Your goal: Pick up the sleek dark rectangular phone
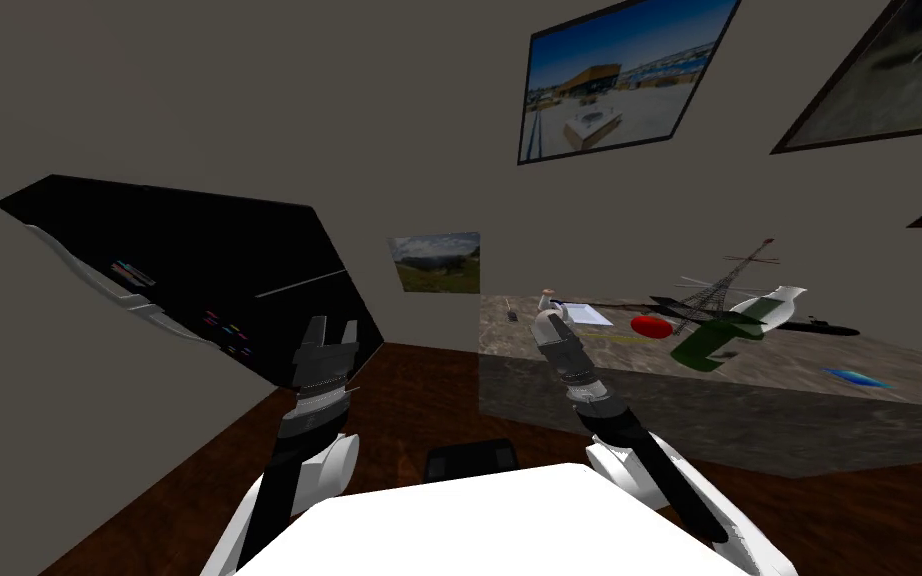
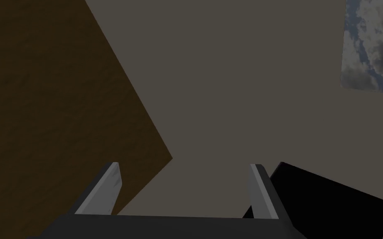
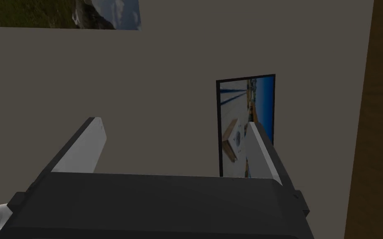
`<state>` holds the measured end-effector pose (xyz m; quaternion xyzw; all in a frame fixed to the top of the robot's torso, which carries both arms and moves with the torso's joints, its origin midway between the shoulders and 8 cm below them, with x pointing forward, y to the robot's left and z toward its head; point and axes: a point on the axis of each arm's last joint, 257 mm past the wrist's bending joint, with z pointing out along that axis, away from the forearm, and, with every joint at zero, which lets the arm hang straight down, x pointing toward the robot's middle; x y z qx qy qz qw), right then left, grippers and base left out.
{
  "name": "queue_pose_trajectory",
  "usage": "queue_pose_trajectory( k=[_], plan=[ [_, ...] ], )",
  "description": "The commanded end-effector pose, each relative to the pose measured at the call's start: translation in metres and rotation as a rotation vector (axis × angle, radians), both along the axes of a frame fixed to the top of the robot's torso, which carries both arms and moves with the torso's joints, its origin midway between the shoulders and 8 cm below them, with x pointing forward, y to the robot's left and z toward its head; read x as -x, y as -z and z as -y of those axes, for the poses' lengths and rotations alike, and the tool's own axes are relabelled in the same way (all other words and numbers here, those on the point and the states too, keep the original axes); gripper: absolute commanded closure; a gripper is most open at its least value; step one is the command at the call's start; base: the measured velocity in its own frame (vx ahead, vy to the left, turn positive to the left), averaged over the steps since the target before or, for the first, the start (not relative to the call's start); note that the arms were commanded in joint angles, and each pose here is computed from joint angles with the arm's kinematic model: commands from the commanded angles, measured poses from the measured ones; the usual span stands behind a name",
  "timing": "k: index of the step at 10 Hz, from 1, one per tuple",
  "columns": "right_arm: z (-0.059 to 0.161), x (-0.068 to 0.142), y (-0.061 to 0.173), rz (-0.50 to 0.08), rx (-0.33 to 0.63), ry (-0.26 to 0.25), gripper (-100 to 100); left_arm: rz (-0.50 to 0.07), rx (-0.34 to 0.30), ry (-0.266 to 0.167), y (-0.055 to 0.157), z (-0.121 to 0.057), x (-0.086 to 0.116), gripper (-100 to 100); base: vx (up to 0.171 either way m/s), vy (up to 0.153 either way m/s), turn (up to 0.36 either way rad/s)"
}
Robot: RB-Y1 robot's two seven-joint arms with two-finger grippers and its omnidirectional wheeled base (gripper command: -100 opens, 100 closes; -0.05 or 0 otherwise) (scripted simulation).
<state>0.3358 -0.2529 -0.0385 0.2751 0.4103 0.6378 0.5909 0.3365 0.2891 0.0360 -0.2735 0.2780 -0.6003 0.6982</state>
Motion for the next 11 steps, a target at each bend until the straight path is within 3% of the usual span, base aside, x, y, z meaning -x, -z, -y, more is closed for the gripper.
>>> queue_pose_trajectory(
  k=[1, 3, 6, 8, 9, 11],
  plan=[
    [-0.001, 0.002, 0.013, -0.035, 0.004, -0.029, -100, 0.0, 0.0, 0.0, 0.0, 0.0, 0.0, 0, -0.094, 0.097, 0.174],
    [-0.005, 0.003, 0.015, -0.044, 0.041, -0.054, -100, 0.0, 0.0, 0.0, 0.0, 0.0, 0.0, 0, -0.05, 0.068, 0.048],
    [-0.007, 0.008, 0.039, -0.122, 0.049, -0.107, -100, 0.0, 0.0, 0.0, 0.0, 0.0, 0.0, 0, -0.069, 0.082, 0.181],
    [-0.01, 0.009, 0.042, -0.134, 0.091, -0.135, -100, 0.0, 0.0, 0.0, 0.0, 0.0, 0.0, 0, -0.058, 0.062, 0.04],
    [-0.009, 0.012, 0.055, -0.176, 0.081, -0.151, -100, 0.0, 0.0, 0.0, 0.0, 0.0, 0.0, 0, -0.054, 0.08, 0.241],
    [-0.011, 0.014, 0.058, -0.187, 0.117, -0.175, -100, 0.0, 0.0, 0.0, 0.0, 0.0, 0.0, 0, -0.034, 0.053, 0.042]
  ],
)
